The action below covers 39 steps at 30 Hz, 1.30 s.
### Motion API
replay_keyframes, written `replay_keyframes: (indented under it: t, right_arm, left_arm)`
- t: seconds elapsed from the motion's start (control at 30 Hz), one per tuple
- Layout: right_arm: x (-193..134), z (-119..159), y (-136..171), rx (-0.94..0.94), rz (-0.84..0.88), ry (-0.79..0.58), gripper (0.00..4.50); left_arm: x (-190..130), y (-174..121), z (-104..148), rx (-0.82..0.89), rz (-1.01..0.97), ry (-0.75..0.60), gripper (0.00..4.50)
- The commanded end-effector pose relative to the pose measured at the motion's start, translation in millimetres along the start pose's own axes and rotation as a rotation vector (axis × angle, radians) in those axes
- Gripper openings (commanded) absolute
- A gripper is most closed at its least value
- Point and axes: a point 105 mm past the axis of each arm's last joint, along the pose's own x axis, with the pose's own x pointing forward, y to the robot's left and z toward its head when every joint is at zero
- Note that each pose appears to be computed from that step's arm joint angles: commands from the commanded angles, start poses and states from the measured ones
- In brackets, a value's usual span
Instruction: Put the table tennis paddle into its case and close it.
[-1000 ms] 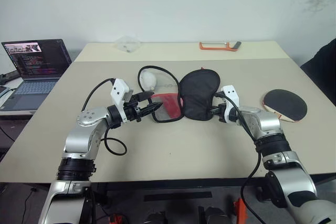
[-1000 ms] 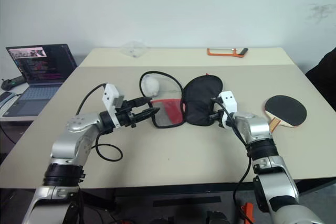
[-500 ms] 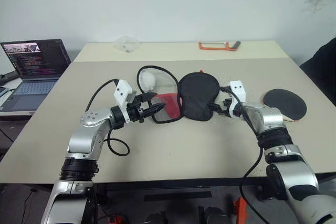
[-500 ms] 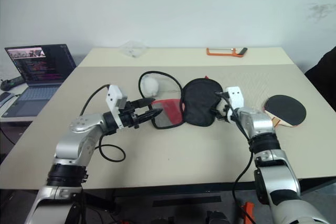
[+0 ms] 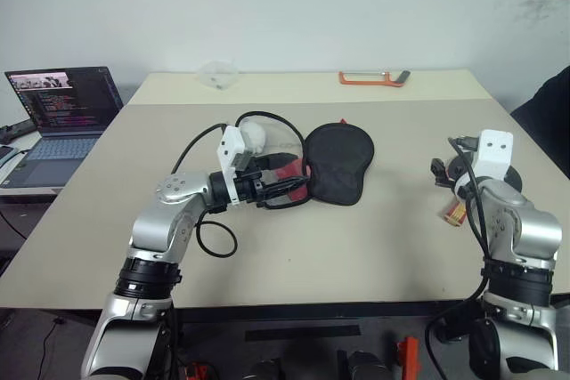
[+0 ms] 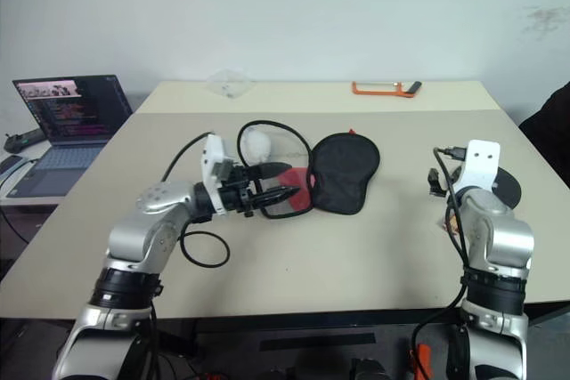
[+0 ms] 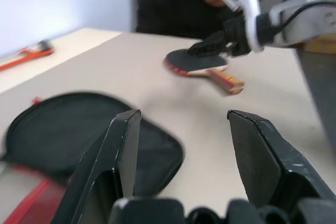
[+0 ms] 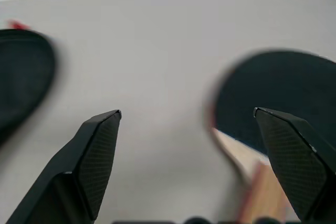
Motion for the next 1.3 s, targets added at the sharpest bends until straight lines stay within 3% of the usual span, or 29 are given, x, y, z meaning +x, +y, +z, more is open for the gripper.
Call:
replay_keyframes:
  t: [0.03, 0.3, 0.47, 0.77, 0.97, 1.1, 1.3]
  right_arm:
    - [-11.1, 8.2, -13.2, 0.009, -0.132, -0.037, 4.47]
    - [-8.4, -21.5, -35.6, 0.135, -0.371, 0.056, 4.47]
    - [0.7, -38.3, -29.5, 0.159, -0.361, 0.128, 4.47]
    - [22.1, -40.0, -12.8, 0.140, -0.271, 0.155, 4.47]
    - [32.0, -51.5, -29.7, 0.100, -0.288, 0.196, 4.47]
    - [35.3, -55.1, -44.0, 0.081, -0.312, 0.205, 3.59]
    - [40.4, -44.9, -35.1, -0.002, -0.172, 0.173, 1.66]
  left_arm:
    - [9.0, -3.0, 6.7, 0.033, -0.044, -0.020, 2.88]
    - [19.1, -4.7, 3.7, 0.045, -0.083, -0.020, 2.88]
    - [19.1, -4.0, 2.5, 0.055, -0.083, -0.017, 2.88]
    - [16.9, -0.5, 2.2, 0.067, -0.065, -0.014, 2.88]
    - [14.7, 1.9, 1.1, 0.072, -0.055, -0.008, 2.88]
    - [12.9, 3.2, 0.3, 0.075, -0.048, -0.003, 2.88]
    - [9.9, 3.8, 0.0, 0.076, -0.045, 0.002, 2.88]
